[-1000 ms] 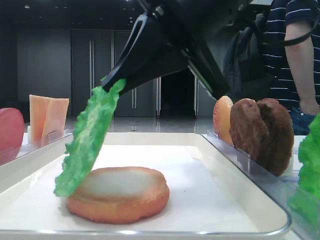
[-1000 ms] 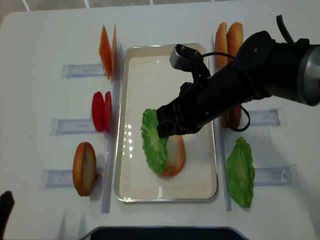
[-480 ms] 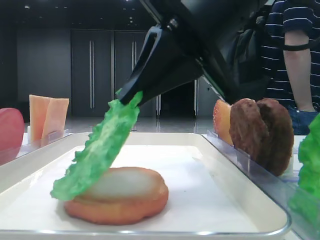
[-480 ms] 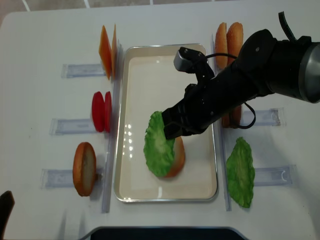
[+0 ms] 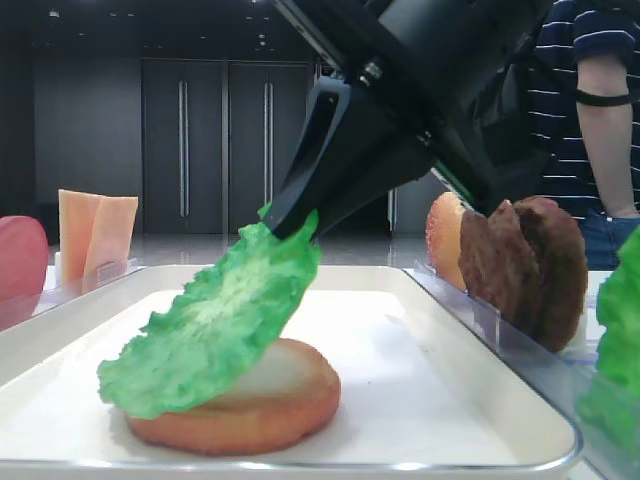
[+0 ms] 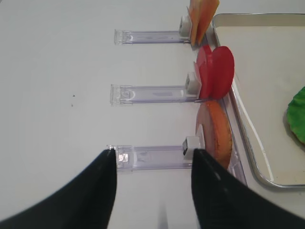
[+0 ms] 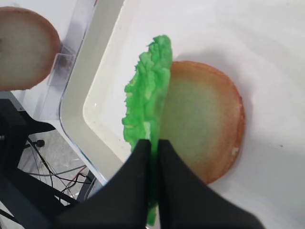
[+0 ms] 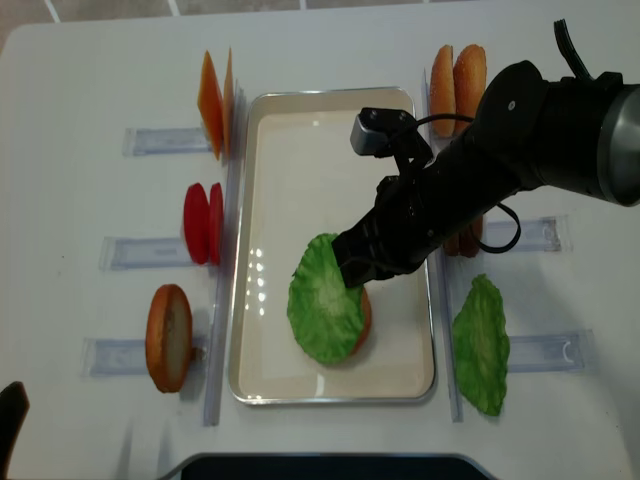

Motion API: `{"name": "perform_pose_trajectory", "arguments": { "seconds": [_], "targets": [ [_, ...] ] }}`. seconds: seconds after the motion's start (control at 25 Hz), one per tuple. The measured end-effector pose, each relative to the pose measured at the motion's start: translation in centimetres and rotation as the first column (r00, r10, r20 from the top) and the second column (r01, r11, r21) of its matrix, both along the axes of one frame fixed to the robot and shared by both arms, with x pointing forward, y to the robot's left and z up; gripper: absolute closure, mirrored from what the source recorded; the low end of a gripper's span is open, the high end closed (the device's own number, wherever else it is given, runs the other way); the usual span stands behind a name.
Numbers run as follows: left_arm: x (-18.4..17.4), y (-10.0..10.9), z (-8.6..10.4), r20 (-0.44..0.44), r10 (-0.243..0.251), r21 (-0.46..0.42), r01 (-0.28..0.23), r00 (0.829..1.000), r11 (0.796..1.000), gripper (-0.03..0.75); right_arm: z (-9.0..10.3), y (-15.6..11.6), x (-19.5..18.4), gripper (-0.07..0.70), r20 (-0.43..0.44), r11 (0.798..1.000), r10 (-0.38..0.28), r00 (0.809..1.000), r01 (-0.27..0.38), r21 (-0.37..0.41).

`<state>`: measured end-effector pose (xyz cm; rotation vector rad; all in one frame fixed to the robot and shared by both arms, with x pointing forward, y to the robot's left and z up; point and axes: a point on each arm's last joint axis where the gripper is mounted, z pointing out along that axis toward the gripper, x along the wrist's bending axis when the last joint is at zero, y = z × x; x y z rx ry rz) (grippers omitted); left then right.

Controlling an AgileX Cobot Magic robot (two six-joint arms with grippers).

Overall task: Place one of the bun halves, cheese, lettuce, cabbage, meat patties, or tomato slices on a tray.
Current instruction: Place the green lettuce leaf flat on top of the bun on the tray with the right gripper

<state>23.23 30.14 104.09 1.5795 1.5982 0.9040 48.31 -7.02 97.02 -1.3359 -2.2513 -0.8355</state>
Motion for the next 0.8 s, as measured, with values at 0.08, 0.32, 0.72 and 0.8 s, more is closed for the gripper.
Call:
{"name": "perform_pose_trajectory", "arguments": {
  "seconds": [0.08, 0.32, 0.72, 0.8],
  "targets": [
    [0.0, 0.0, 0.0, 0.0, 0.0, 0.0, 0.0, 1.0, 1.0, 0.325, -0.02, -0.02, 0.01, 0.591, 0.0, 1.0, -0.001, 1.0, 0.001, -0.003],
    [0.0, 0.0, 0.0, 0.0, 0.0, 0.0, 0.0, 1.0, 1.0, 0.325, -0.05, -0.05, 0.03, 0.314, 0.003, 1.0, -0.002, 1.0, 0.002, -0.007],
    [0.0, 0.0, 0.0, 0.0, 0.0, 0.0, 0.0, 1.0, 1.0, 0.325, -0.06, -0.17, -0.05, 0.099, 0.007, 1.0, 0.012, 1.0, -0.011, -0.022],
    [0.0, 0.0, 0.0, 0.0, 0.0, 0.0, 0.0, 1.0, 1.0, 0.325, 0.25, -0.37, -0.16, 0.097, 0.028, 0.999, 0.028, 0.999, -0.027, -0.035]
  ]
}}
